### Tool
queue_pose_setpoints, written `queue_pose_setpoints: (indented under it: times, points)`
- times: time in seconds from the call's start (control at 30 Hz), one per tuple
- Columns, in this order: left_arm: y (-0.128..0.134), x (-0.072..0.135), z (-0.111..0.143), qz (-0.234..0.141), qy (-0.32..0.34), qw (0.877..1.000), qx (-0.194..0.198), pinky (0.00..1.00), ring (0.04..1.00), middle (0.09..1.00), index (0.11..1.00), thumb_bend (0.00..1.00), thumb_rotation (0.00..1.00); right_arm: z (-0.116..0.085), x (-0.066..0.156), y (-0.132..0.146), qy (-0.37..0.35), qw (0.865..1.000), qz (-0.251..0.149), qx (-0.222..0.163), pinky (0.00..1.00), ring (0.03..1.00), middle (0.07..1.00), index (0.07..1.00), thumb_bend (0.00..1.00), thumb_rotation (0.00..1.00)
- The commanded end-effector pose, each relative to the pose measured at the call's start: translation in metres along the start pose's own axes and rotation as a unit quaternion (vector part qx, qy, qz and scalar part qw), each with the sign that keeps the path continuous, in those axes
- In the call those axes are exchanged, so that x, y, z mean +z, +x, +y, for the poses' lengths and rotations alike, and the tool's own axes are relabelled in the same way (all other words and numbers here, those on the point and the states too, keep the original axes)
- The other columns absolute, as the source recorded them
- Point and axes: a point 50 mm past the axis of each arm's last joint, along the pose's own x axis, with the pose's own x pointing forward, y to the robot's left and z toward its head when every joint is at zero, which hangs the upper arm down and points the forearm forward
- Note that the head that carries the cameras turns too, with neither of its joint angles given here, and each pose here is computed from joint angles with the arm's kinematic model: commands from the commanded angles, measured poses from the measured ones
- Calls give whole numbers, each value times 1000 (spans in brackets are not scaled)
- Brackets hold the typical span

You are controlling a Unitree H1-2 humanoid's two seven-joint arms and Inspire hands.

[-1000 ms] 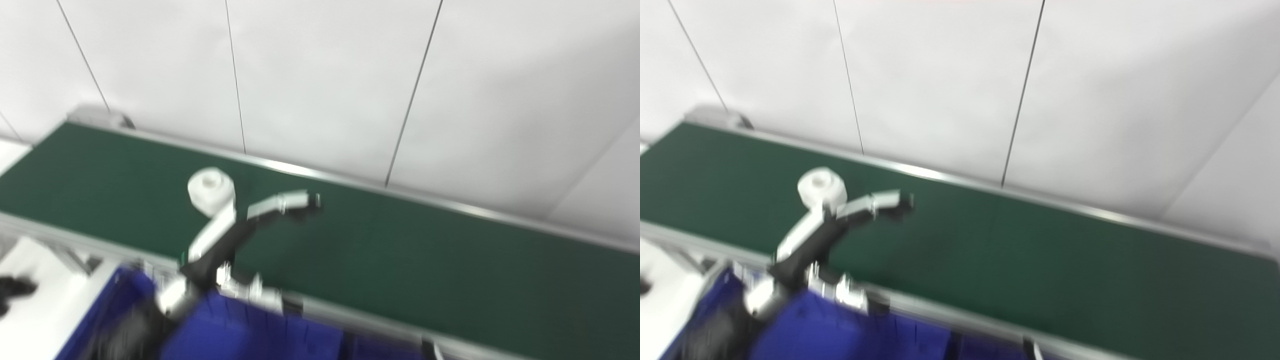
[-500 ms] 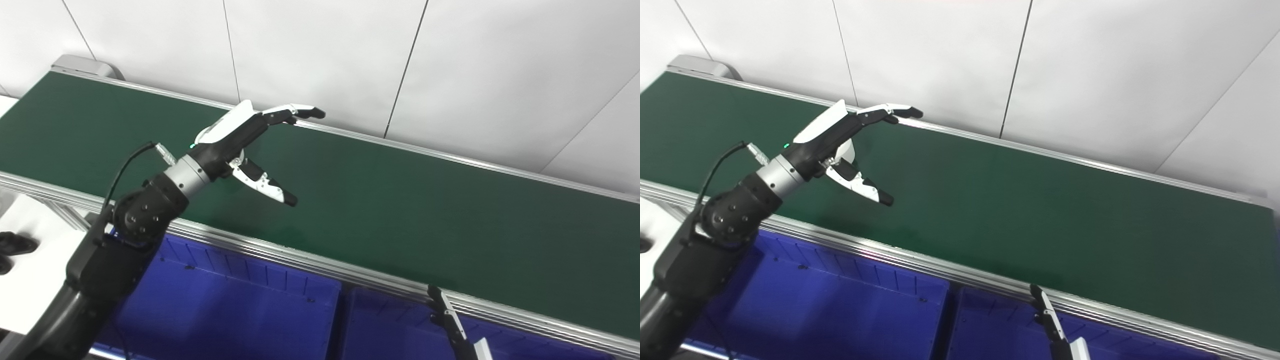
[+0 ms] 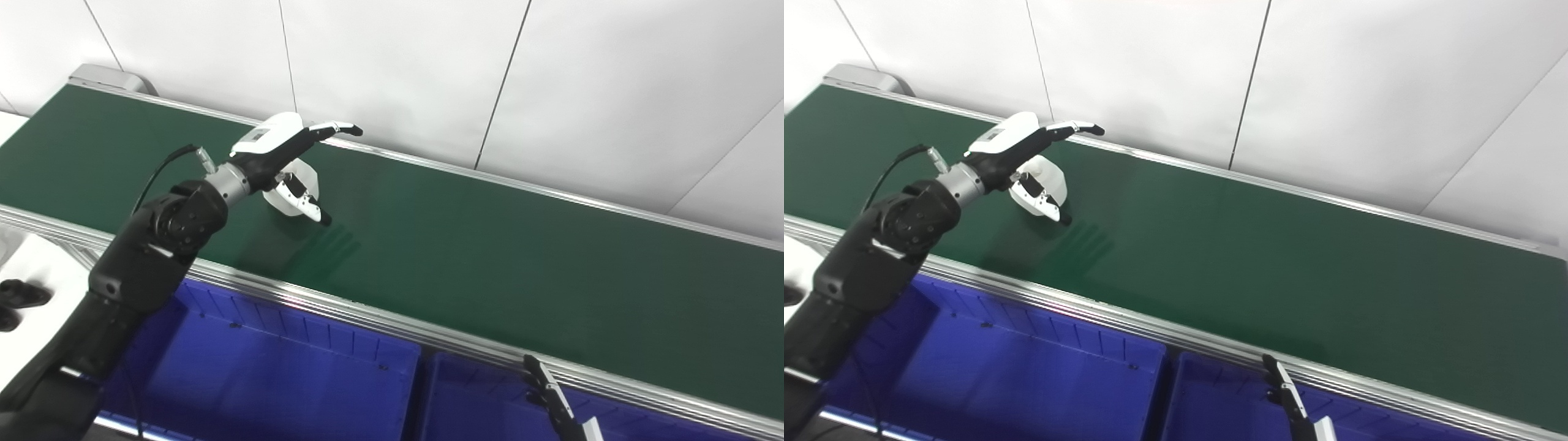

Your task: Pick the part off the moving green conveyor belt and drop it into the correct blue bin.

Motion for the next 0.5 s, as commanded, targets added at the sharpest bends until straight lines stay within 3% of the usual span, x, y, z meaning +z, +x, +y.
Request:
queue_pose_setpoints:
  times: [0.0,0.13,0.3,0.47]
  points:
    - [9,-1,29,-22,58,998,34,919,892,883,849,954,51,-4,7,4,-1,999,-37,-9,822,895,926,939,912,326]
    - [13,-12,27,-9,88,996,32,949,907,892,837,986,32,-3,6,4,8,999,-39,-10,836,902,927,938,914,318]
    - [20,-19,23,12,133,991,7,994,986,976,854,1000,111,-2,4,4,8,999,-36,-10,838,903,926,939,922,336]
    - [27,-23,17,22,162,987,-6,1000,1000,1000,863,1000,118,-2,4,4,9,999,-36,-8,843,902,926,941,923,343]
